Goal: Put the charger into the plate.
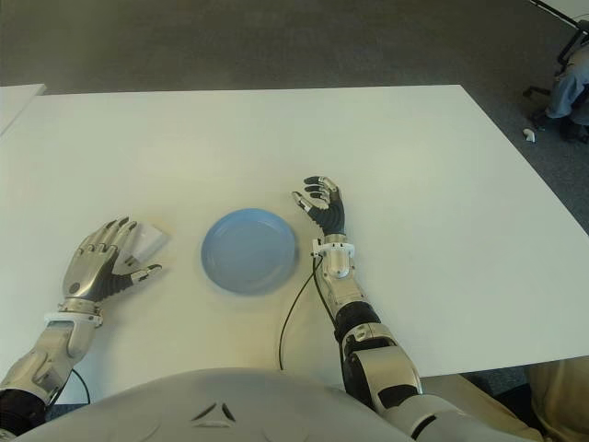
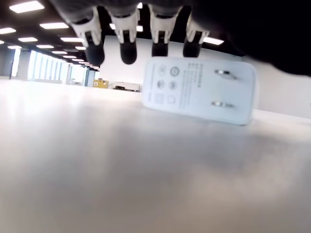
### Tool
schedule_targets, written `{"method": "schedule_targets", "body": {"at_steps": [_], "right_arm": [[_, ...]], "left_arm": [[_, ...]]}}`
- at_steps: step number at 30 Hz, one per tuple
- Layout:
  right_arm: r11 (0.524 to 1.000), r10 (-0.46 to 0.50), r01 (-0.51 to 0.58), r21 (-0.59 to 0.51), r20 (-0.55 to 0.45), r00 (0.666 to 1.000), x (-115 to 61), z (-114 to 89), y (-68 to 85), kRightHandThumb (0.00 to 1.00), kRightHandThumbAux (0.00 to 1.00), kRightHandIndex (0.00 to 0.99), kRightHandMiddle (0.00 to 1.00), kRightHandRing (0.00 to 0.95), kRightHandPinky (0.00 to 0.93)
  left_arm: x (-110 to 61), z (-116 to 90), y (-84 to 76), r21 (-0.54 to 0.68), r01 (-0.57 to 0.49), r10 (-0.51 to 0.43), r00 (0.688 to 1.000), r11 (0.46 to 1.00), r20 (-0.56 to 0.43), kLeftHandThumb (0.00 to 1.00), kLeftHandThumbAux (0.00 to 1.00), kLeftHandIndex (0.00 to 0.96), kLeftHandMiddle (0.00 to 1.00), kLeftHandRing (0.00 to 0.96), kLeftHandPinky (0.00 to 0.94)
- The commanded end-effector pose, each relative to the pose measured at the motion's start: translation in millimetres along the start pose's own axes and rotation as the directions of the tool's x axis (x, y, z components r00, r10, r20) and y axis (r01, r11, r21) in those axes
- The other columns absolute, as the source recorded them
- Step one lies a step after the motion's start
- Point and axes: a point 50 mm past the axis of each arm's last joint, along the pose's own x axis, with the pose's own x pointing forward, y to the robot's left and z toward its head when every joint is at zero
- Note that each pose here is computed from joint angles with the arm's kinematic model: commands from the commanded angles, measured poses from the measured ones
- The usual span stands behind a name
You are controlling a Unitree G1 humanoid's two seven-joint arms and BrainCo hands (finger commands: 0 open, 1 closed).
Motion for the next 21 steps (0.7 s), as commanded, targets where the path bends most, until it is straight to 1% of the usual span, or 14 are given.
{"method": "schedule_targets", "body": {"at_steps": [1, 6, 9, 16, 21], "right_arm": [[0.999, 0.015, -0.024, -0.029, -0.285, 0.958, -66.6, -57.1, -1.8, 0.000, 0.720, 0.346, 0.364, 0.366, 0.349], [0.999, 0.042, -0.046, -0.010, -0.266, 0.963, -65.9, -54.9, -0.4, 0.000, 0.715, 0.346, 0.362, 0.367, 0.351], [0.998, 0.059, -0.059, 0.007, -0.258, 0.964, -65.6, -54.1, -0.2, 0.000, 0.717, 0.349, 0.362, 0.368, 0.350], [0.998, 0.068, -0.067, 0.012, -0.272, 0.960, -66.2, -56.4, -2.0, 0.000, 0.714, 0.345, 0.361, 0.366, 0.339], [0.998, 0.069, -0.068, 0.012, -0.269, 0.961, -65.4, -55.7, -1.1, 0.000, 0.711, 0.340, 0.359, 0.362, 0.338]], "left_arm": [[-8.5, 12.8, -8.6, -0.020, -0.014, 0.014, 1.000, 1.000, 0.022, 0.205, 0.174, 0.000, 0.015, 0.002, 0.030], [-8.4, 16.8, -4.7, -0.016, -0.078, 0.078, 0.997, 0.997, 0.022, 0.224, 0.175, 0.000, 0.006, 0.000, 0.007], [-7.3, 19.3, -3.0, -0.034, -0.103, 0.104, 0.995, 0.994, 0.013, 0.235, 0.178, 0.000, 0.003, 0.000, 0.002], [-4.7, 24.0, -0.2, -0.070, -0.132, 0.132, 0.991, 0.989, -0.010, 0.259, 0.185, 0.000, 0.000, 0.000, 0.000], [-4.5, 25.2, 0.7, -0.072, -0.141, 0.140, 0.990, 0.987, -0.017, 0.264, 0.185, 0.000, 0.000, 0.000, 0.000]]}}
